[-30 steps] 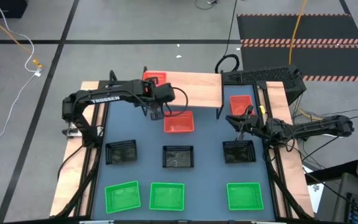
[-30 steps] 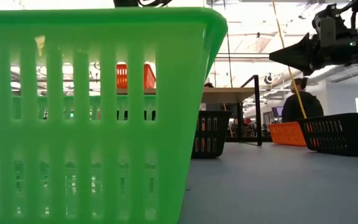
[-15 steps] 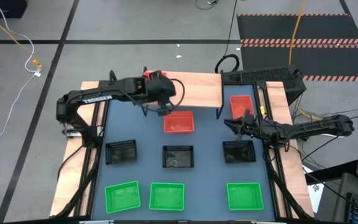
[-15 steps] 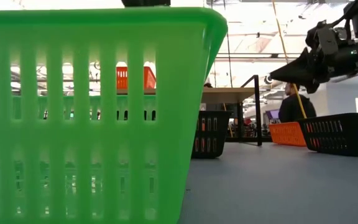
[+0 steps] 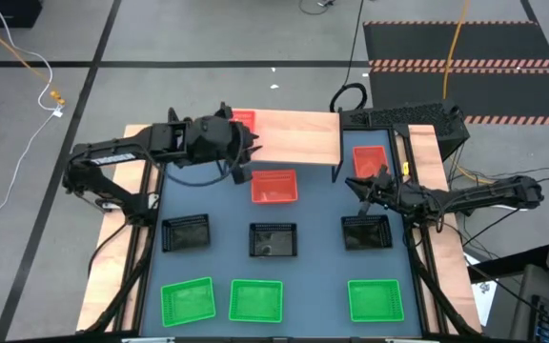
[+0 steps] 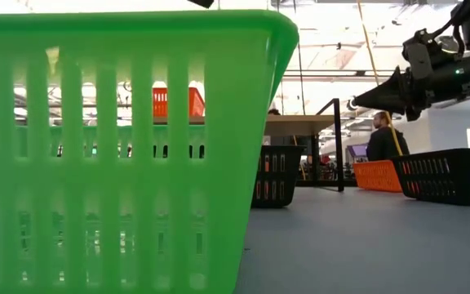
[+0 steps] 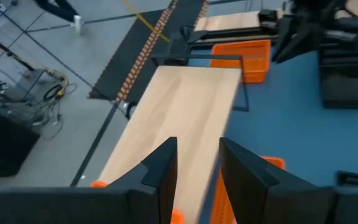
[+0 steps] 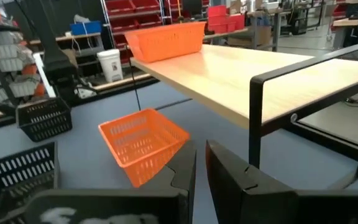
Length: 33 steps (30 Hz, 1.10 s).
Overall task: Stack baskets on shelf by color
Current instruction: Put the left black bin on the shelf
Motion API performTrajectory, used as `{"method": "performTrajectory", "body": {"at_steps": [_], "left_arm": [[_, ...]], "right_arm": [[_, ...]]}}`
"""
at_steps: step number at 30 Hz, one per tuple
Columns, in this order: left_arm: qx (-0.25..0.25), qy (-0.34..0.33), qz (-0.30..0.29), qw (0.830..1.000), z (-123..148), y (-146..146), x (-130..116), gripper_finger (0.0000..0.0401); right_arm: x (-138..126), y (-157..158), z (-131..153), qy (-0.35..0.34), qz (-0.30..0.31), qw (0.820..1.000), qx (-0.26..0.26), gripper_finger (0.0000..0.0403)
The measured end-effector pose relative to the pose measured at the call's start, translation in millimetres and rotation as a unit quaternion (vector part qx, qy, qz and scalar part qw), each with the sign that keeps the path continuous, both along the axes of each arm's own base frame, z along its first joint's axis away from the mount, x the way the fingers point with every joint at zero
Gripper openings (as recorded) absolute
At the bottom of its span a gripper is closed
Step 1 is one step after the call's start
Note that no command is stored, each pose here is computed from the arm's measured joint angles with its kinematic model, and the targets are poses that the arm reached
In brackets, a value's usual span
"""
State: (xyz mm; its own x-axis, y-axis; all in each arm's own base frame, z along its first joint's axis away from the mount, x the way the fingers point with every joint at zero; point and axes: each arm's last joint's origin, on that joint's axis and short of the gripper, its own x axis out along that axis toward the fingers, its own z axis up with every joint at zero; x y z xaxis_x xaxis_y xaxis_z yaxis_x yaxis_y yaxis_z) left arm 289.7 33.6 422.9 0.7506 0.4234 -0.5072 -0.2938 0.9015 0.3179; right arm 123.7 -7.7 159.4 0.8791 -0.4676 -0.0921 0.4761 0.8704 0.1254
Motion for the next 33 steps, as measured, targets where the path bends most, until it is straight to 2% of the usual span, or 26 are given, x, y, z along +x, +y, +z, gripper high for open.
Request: {"method": "performTrajectory", "body": {"at_steps": [4,8,11,18,20,23,25,27,33], "left_arm": [[-0.001,-0.015,-0.019,1.000,3.5,-12.0,0.1,0.0122],[-0.025,-0.040,-0.004,0.999,4.8,-19.6,1.8,0.0122],[-0.034,-0.049,0.014,0.998,3.9,-23.1,3.8,0.0122],[-0.008,-0.052,0.043,0.998,4.7,-19.7,3.9,0.0122],[-0.007,-0.050,0.045,0.998,4.3,-18.3,4.3,0.0122],[-0.012,-0.053,0.048,0.997,4.2,-17.6,4.3,0.0122],[-0.014,-0.057,0.049,0.997,4.9,-17.4,4.4,0.0122],[-0.015,-0.061,0.046,0.997,5.3,-18.3,5.0,0.0122],[-0.009,-0.054,0.017,0.998,3.2,-30.6,6.3,0.0122]], "right_arm": [[1.2,2.8,-0.6,0.014,0.055,0.998,-0.018,0.0032],[2.1,5.0,-0.7,0.018,0.097,0.995,-0.027,0.0032],[1.9,4.9,-2.9,0.031,0.095,0.995,-0.030,0.0031],[1.8,4.8,-4.0,0.029,0.093,0.995,-0.011,0.0031],[2.3,4.7,0.6,0.004,0.091,0.996,-0.010,0.0031],[2.4,4.1,18.6,-0.093,0.078,0.993,-0.007,0.0031],[2.4,4.1,24.1,-0.115,0.078,0.990,-0.012,0.0031],[4.2,4.2,19.9,-0.085,0.077,0.993,-0.018,0.0031],[16.8,3.8,42.9,-0.065,0.062,0.996,-0.008,0.0031]]}}
